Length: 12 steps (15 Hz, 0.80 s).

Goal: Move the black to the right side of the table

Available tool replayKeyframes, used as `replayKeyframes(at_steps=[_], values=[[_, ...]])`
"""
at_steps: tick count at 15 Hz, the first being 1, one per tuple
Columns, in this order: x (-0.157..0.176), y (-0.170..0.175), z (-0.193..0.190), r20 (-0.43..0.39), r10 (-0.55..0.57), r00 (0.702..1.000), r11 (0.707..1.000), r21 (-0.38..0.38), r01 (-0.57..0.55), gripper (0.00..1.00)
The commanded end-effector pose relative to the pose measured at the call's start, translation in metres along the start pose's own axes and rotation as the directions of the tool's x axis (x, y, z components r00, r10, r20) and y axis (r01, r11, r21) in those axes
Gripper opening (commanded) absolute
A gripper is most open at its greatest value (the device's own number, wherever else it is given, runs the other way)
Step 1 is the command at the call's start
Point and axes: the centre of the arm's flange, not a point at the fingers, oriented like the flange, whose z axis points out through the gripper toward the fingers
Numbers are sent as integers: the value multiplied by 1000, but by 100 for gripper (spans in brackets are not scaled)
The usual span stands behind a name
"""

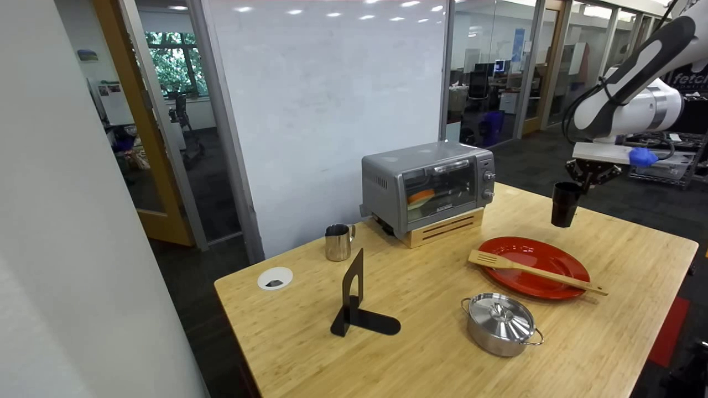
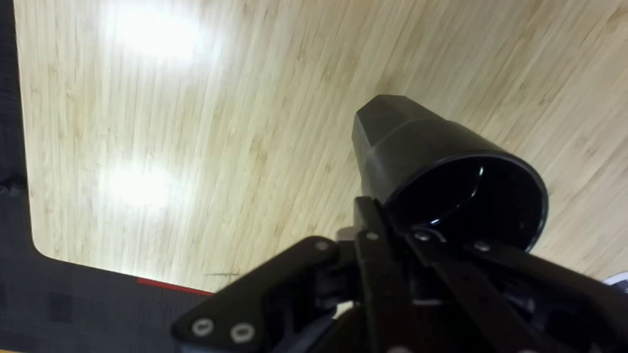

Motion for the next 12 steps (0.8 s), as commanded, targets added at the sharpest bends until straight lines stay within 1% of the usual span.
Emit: replayKeyframes(at_steps=[1,7,12], values=[[-11,1,0,-9,-3,1000,1000,28,3,1],[-18,-5,8,39,-5,999,998,62,3,1],[-20,-4,16,57,-20,998,998,68,16,1]])
